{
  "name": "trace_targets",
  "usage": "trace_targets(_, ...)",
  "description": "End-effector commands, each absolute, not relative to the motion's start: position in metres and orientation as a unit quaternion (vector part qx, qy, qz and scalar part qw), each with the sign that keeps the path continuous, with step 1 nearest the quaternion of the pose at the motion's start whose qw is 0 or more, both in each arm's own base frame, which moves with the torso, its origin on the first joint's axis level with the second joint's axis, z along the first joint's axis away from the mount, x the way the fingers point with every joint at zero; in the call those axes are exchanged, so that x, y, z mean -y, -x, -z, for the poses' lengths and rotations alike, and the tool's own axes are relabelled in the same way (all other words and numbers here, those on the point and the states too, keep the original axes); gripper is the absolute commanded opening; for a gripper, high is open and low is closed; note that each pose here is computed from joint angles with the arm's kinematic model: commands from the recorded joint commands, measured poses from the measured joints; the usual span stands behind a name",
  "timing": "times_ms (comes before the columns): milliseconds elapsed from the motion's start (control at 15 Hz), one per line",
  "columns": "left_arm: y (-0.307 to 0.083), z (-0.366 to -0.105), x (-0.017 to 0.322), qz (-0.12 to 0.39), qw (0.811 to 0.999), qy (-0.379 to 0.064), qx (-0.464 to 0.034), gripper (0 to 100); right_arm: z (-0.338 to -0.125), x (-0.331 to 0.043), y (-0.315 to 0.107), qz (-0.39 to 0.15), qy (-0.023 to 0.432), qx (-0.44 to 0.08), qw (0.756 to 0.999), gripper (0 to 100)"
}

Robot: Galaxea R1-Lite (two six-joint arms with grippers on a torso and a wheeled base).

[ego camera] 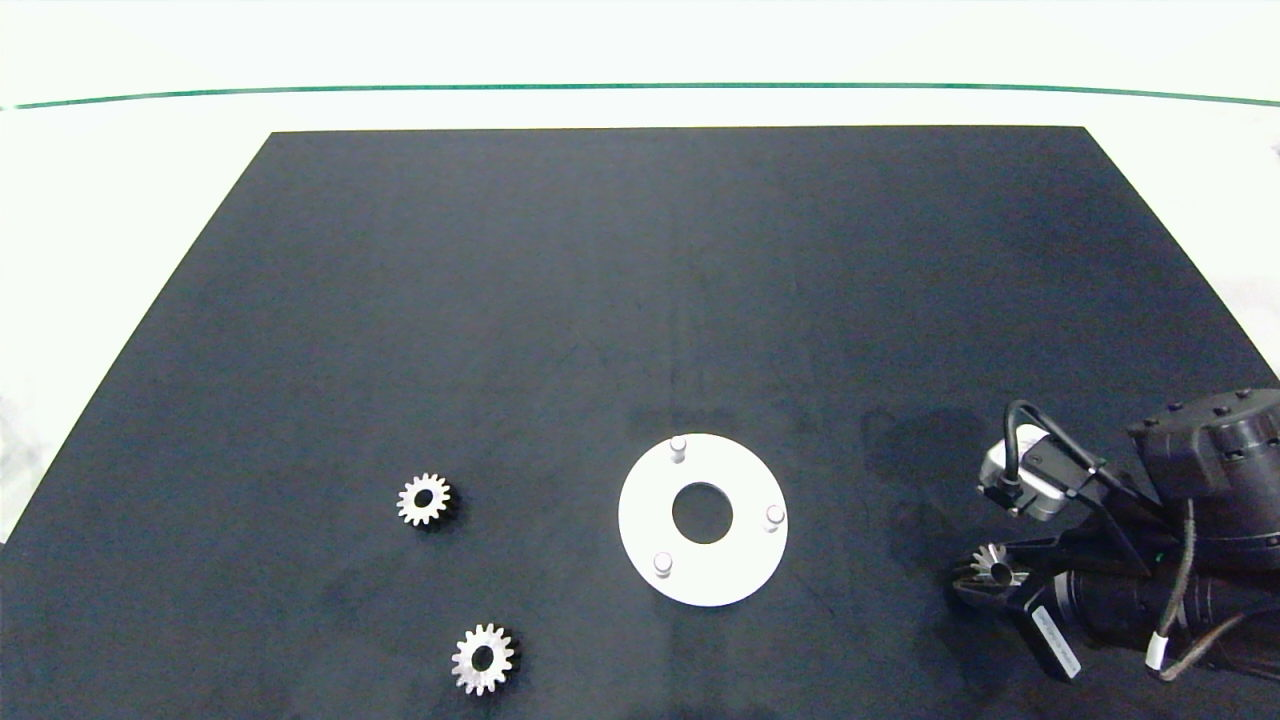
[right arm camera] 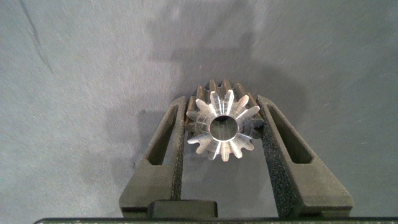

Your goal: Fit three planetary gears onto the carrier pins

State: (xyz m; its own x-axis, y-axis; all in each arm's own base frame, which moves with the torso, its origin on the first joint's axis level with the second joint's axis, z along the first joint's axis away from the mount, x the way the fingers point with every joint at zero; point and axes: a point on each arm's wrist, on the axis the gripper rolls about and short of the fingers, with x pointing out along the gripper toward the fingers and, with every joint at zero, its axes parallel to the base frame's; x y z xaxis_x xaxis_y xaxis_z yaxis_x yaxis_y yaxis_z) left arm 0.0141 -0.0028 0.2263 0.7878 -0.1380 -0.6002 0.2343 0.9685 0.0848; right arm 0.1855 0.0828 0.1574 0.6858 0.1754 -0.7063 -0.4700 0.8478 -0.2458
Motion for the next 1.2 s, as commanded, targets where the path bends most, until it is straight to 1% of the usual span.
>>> trace_targets(67,-0.013,-0.225,0.003,0.099,0.942,-0.078,-0.311,100,-0.181,-0.087,-0.184,-0.188,0.203,-0.313,0.908,25)
trace_targets(333,-0.013,-0.225,0.003,0.099,0.942,-0.078,-0.311,100,-0.207,-0.109,-0.183,-0.231,0.219,-0.303,0.898,25)
trace_targets(400,-0.013,-0.225,0.003,0.098,0.942,-0.078,-0.311,100,-0.209,-0.113,-0.183,-0.236,0.221,-0.302,0.897,25)
trace_targets(800,-0.011,-0.225,0.003,0.099,0.943,-0.078,-0.308,100,-0.207,-0.144,-0.202,-0.265,0.234,-0.307,0.884,25)
trace_targets(1000,-0.011,-0.225,0.003,0.099,0.943,-0.078,-0.308,100,-0.204,-0.159,-0.206,-0.28,0.242,-0.307,0.877,25)
trace_targets(1200,-0.011,-0.225,0.002,0.099,0.943,-0.078,-0.307,100,-0.207,-0.171,-0.208,-0.294,0.246,-0.3,0.874,25)
